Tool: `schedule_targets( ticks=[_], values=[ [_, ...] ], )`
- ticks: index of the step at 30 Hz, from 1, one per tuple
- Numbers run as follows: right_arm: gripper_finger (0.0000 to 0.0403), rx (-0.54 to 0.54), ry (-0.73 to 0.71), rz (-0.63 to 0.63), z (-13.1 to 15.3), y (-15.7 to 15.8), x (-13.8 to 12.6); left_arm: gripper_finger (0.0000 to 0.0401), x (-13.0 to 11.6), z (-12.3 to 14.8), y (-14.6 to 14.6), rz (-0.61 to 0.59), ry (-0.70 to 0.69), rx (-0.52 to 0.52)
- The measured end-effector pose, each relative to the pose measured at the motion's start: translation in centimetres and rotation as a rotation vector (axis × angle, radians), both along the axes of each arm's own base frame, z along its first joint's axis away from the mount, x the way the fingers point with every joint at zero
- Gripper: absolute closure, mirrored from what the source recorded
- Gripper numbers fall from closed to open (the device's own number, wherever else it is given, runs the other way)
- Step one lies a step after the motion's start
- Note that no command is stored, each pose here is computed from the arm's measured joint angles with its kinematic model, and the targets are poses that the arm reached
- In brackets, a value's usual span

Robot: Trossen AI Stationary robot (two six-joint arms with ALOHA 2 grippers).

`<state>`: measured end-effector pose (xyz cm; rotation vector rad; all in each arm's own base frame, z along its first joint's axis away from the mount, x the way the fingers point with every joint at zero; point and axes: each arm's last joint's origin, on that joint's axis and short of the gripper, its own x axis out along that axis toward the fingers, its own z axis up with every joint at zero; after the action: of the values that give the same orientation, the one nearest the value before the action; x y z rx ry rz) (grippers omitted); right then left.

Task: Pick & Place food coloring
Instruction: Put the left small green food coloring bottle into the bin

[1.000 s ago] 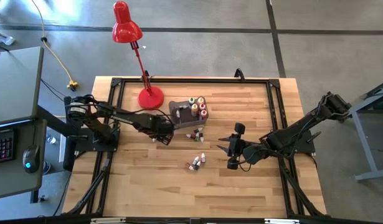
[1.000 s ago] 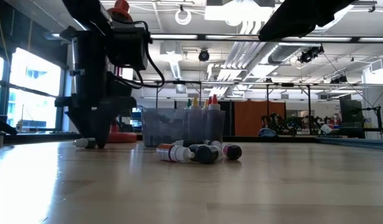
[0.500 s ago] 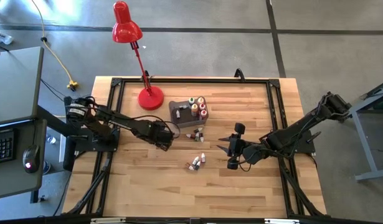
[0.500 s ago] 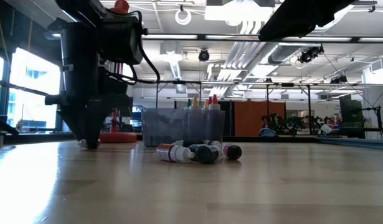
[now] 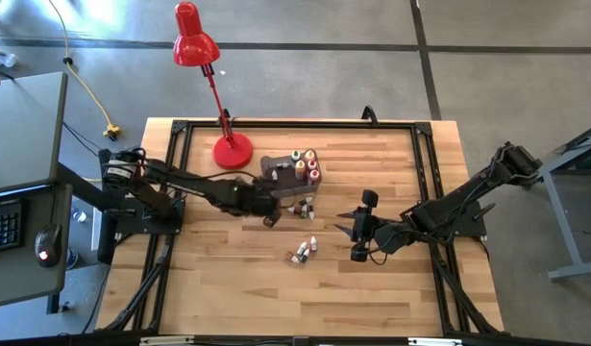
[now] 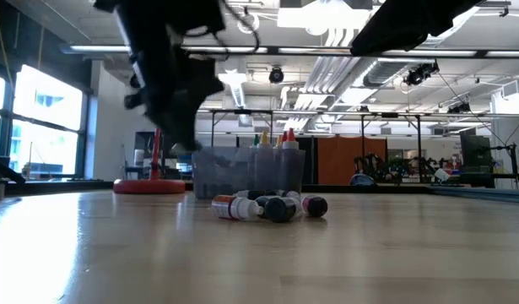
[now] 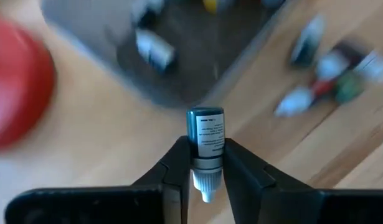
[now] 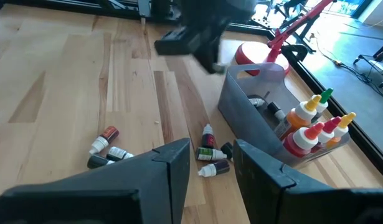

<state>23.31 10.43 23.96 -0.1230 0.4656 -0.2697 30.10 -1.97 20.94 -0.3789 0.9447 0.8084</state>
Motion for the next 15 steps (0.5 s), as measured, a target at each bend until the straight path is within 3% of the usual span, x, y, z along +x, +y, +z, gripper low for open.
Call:
schedule_targets(
  ticks=[7, 13, 15],
  values=[
    [0.0286, 0.000, 0.000, 0.000, 0.0, 0.0, 0.0, 0.0331, 2.2, 4.8, 2.2, -0.054, -0.067, 0.106],
    [0.0286, 0.012, 0.004, 0.019, 0.0, 0.1, 0.0, 0.0330, 1.6, 3.5, 6.2, 0.038, -0.044, 0.054],
    [0.0286, 0.017, 0.005, 0.026, 0.0, 0.1, 0.0, 0.0330, 1.5, 2.9, 7.0, 0.017, -0.037, 0.036]
  ],
)
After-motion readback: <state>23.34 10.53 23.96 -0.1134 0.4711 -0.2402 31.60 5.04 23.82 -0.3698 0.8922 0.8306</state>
